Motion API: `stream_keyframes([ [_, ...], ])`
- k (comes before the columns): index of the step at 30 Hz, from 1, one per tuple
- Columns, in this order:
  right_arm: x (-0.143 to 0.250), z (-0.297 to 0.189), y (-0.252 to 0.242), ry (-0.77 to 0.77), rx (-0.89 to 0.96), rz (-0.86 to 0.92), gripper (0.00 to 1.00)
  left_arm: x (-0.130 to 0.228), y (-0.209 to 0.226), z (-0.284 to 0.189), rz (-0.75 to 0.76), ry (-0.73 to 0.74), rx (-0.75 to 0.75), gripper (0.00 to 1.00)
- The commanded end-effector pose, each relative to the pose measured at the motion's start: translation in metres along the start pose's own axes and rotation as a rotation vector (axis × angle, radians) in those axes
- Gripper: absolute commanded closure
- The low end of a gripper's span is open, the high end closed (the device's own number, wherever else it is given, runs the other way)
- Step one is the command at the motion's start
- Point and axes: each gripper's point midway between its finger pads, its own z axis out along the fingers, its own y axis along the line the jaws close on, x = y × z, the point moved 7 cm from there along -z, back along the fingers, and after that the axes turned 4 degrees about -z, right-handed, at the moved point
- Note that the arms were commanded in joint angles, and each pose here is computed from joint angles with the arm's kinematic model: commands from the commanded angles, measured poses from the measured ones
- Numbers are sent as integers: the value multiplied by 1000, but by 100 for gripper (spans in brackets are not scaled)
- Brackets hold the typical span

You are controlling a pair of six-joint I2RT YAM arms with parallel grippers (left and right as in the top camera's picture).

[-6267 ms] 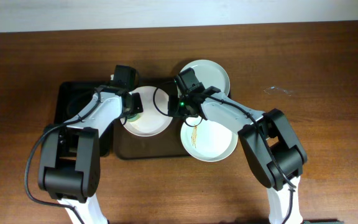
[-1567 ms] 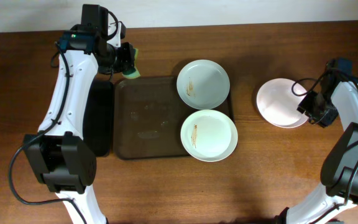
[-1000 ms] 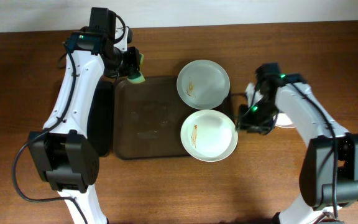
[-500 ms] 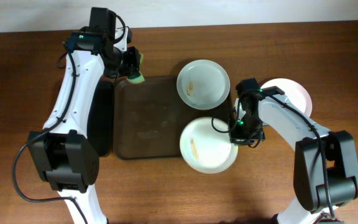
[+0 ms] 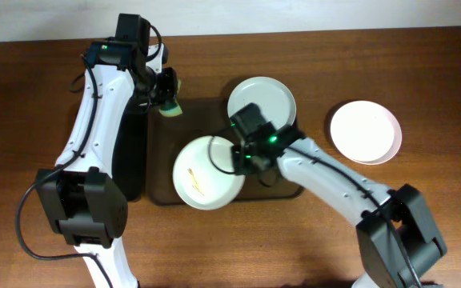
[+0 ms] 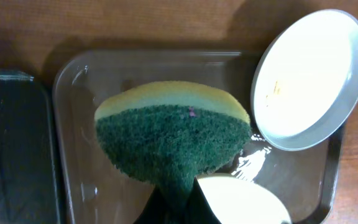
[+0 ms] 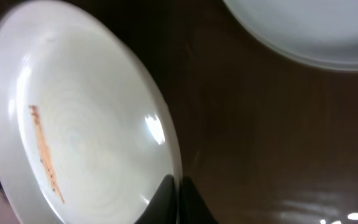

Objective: Clean dirty plates on tray and stack at the side
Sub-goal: 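Grip the white plate rim with the right gripper and tilt it, then scrub the white plate with the sponge in the left gripper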

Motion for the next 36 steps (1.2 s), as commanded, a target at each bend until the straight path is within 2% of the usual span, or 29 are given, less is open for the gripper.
stream_keyframes([
  [1,-10,8,8,-116,104,127,96,5,6,5,10,35,-42,99],
  [4,-3,39,5,-72,126,243,96,9,9,5,4,58,-64,99],
  [7,0,46,7,-46,107,242,96,9,9,5,4,57,-63,100],
  [8,-1,46,7,-49,105,243,89,9,9,5,4,57,-63,99],
  [10,-7,45,5,-66,98,223,67,9,9,5,5,57,-63,99],
  [12,-14,45,1,-76,67,212,59,9,9,5,4,58,-63,99],
  [14,-22,49,-4,-62,-9,185,58,9,9,5,4,58,-63,99],
  [16,-22,56,-13,-27,-36,171,59,10,9,5,3,61,-63,100],
  [23,-13,78,-3,44,-138,127,72,28,18,30,-72,141,-73,99],
  [26,-13,86,-4,45,-142,175,86,36,20,43,-82,172,-47,99],
  [27,-13,88,-4,45,-144,195,96,40,21,47,-85,185,-46,100],
  [32,-17,89,-4,30,-142,290,96,62,34,78,-95,243,-69,99],
  [36,-17,89,-4,29,-140,281,96,71,43,92,12,252,-87,99],
])
